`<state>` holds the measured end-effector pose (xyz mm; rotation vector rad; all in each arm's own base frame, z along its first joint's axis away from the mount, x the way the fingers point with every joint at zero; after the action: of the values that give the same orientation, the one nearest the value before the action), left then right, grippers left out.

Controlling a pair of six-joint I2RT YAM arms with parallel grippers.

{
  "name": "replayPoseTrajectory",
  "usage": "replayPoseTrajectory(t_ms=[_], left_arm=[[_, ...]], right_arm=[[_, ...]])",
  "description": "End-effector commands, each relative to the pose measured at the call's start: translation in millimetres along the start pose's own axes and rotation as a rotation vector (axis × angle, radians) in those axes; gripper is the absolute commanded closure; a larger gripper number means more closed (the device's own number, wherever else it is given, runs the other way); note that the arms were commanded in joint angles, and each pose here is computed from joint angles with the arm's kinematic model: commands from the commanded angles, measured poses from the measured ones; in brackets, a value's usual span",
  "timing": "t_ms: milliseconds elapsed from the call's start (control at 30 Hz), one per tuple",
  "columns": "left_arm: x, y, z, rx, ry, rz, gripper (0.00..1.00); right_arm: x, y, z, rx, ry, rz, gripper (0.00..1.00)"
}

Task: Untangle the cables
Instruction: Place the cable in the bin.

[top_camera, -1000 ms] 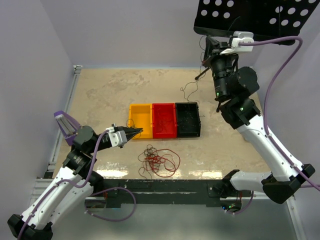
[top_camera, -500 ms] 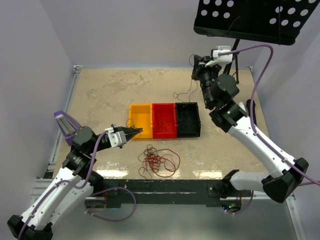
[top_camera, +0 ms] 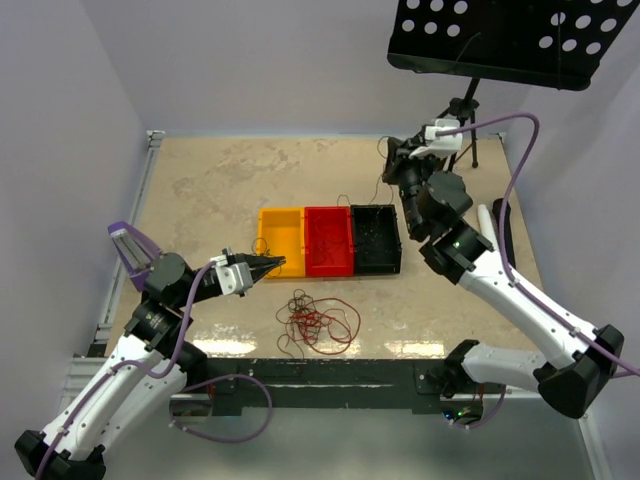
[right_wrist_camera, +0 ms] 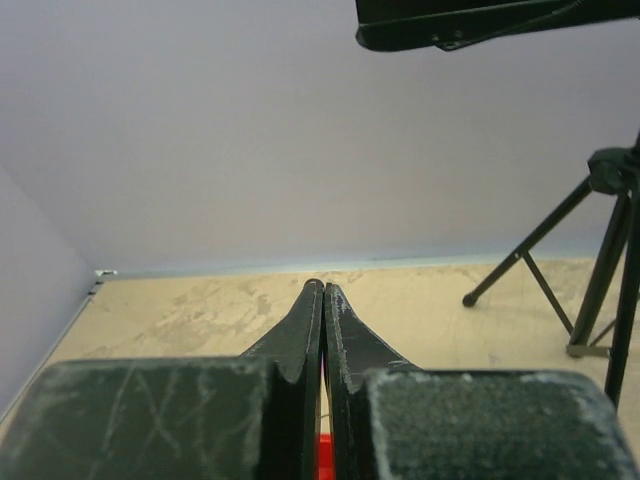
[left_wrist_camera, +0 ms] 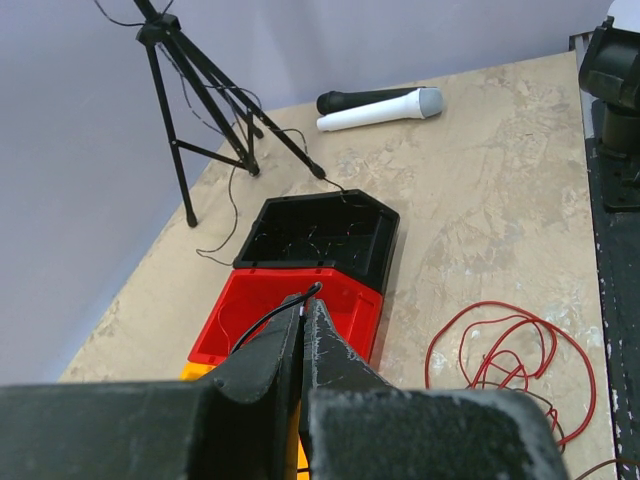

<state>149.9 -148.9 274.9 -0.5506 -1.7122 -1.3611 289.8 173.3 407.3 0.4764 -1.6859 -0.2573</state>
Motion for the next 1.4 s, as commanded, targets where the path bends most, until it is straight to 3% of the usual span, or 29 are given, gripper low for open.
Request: replayPoseTrajectory(t_ms=[0, 333, 600, 867, 1367], left_arm=[[5, 3, 0, 0.003, -0.027, -0.026, 1.00], [4, 1, 0, -0.007, -0.033, -0.018, 1.00], [6, 2, 1, -0.005, -0.023, -0.009, 1.00], [8, 1, 1, -0.005, -0.039, -0.008, 1.00], [5, 0, 1, -0.006, -0.033, -0.010, 1.00]], right_arm=[[21, -6, 27, -0.025, -0.050, -0.094, 1.00], [62, -19, 67, 0.021, -0.112, -0.154, 1.00], [58, -15, 73, 0.075, -0.060, -0.176, 1.00], [15, -27, 65, -0.021, 0.044, -0.138, 1.00], [-33, -43, 28, -0.278, 0.080, 0.053, 1.00]])
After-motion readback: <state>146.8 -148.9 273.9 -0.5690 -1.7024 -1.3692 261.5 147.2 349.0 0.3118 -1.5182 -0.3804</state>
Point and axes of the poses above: each gripper's point midway between its finger pads, its own z axis back along the fingers, its own y axis along the line the jaws close on, x = y × z, the point moved 7 cm from there along z, back along the fingers, and after that the axes turned 12 degrees about -z, right-handed, at the moved point
